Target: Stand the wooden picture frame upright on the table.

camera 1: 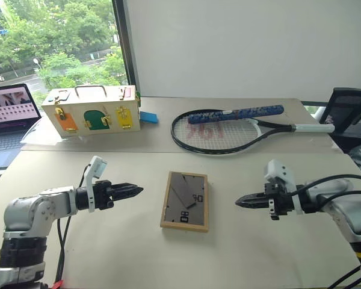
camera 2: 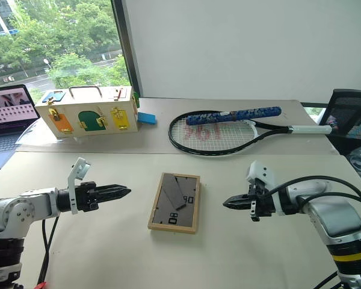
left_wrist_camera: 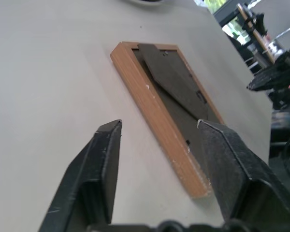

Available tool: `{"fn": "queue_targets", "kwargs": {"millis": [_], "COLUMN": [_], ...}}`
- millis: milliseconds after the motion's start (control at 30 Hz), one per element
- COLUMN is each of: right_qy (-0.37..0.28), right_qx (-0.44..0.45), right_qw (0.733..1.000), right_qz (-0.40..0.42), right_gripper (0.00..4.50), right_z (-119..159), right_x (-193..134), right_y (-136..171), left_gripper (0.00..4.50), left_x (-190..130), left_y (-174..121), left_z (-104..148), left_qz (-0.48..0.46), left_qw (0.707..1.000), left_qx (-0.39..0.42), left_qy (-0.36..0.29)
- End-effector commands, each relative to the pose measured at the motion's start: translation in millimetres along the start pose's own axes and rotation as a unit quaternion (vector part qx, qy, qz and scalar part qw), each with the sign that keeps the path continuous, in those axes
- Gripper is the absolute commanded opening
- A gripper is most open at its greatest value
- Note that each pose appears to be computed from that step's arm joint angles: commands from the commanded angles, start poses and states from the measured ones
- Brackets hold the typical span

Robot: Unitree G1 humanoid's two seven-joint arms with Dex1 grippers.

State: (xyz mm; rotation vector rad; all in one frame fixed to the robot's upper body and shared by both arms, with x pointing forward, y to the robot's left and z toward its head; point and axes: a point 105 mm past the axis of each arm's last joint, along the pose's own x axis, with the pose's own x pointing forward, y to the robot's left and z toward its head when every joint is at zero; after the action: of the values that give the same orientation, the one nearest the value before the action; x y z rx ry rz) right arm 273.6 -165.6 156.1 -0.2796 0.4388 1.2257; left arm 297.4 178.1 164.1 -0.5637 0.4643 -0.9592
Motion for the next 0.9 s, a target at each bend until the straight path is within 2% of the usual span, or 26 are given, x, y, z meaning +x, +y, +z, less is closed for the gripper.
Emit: {"fn": "queue_targets", "kwargs": {"millis": [33,200,233,300,333,467,567,900], "right_qy": [-0.025,-0.025,-0.022,-0.017,-0.012,0.016,0.041,0.014], "right_qx": [-0.009,-0.007,-0.015,-0.036,-0.049,-0.085,-0.111,-0.127], "right_qw": [1.000,1.000,0.999,0.998,0.997,0.993,0.989,0.991], "right_qz": [0.002,-0.010,-0.018,-0.042,-0.052,-0.082,-0.088,-0.048], "right_gripper": [0.00,0.00,0.00,0.00,0.00,0.00,0.00,0.00], "right_z": [11.3,4.3,2.4,-0.6,-2.7,-14.0,-22.3,-10.0], "right_x": [0.6,10.5,13.4,19.8,22.7,31.6,42.3,78.7], "right_y": [4.2,0.7,-2.4,-11.4,-16.1,-32.5,-42.1,-32.2], "left_gripper": [4.44,4.48,4.48,4.48,4.48,4.48,4.48,4.48], "left_x": [-5.4,5.4,10.2,14.8,16.3,30.9,38.5,69.4], "left_y": [-21.4,-7.5,0.0,22.2,28.5,18.1,16.3,-7.5], "left_z": [15.1,5.1,-5.4,-38.5,-48.3,-51.2,-68.7,-94.9], "left_qz": [-0.027,-0.011,0.017,0.102,0.130,0.088,0.106,0.045], "left_qw": [0.999,0.995,0.994,0.978,0.972,0.974,0.966,0.961], "left_qx": [-0.026,-0.095,-0.100,-0.114,-0.111,-0.132,-0.109,-0.137], "left_qy": [-0.003,0.020,0.045,0.139,0.161,0.163,0.209,0.236]}}
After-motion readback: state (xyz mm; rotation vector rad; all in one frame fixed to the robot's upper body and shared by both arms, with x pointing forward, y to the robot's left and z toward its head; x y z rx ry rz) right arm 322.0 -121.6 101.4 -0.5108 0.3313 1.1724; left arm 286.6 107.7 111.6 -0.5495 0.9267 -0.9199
